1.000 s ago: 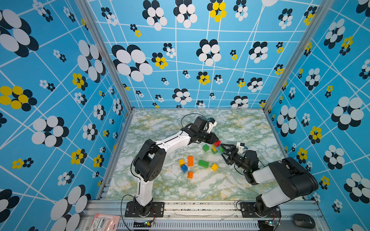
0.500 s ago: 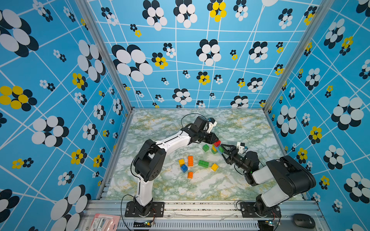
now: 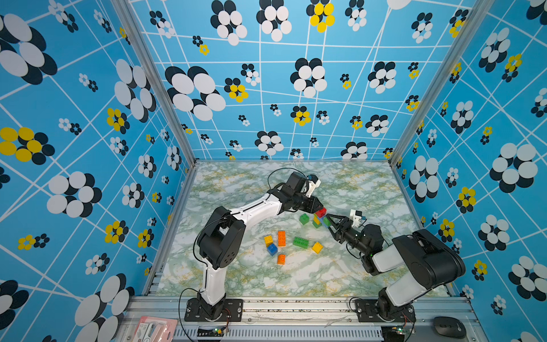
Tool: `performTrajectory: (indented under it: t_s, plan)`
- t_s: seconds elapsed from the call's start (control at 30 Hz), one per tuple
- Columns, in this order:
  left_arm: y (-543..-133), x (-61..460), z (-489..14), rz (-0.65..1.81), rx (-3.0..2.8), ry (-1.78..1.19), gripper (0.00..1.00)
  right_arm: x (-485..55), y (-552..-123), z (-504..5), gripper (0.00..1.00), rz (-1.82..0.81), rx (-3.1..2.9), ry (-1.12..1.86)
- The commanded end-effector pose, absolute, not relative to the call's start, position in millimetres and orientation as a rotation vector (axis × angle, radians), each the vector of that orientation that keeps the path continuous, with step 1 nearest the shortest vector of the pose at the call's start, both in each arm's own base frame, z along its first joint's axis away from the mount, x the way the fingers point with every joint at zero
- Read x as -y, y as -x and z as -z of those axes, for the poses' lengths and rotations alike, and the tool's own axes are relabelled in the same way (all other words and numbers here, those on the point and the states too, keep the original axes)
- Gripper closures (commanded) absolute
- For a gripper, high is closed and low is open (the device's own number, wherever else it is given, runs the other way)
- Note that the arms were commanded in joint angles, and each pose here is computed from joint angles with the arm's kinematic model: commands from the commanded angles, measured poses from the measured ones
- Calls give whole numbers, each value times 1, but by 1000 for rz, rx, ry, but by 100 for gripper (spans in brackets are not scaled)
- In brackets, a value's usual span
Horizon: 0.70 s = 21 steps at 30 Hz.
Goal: Assemble a fork with lego
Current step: Assemble the lego brick with the lego brick.
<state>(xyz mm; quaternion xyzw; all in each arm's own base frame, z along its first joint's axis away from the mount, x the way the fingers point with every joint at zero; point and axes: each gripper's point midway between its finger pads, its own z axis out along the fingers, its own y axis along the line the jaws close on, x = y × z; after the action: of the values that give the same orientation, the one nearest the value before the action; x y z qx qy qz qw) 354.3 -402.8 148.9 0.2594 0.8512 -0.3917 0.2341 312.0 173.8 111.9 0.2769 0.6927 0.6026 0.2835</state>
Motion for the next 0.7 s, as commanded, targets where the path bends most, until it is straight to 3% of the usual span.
performTrajectory:
  t_s: [0.0,0.1,0.17,0.27,0.33,0.67]
  plan:
    - [-332,374,-83,928,-2611,-675,76,-174,-307,-96,47,-1581,-1901,-766]
    - [-331,374,-82,928,-2614,-671,76,-173,-308,-95,48,-1575,-1903,-769]
    - [-332,374,-83,929,-2612,-672,76,-173,-308,-95,42,-1574,-1901,-766]
    - [-332,374,-82,929,-2613,-675,76,-172,-311,-102,14,-1562,-1878,-736]
    - [-331,374,-83,930,-2612,-675,76,-173,-313,-109,1,-1560,-1863,-703]
    - [-333,376,-86,929,-2605,-679,77,-152,-313,-111,0,-1270,-1934,-612]
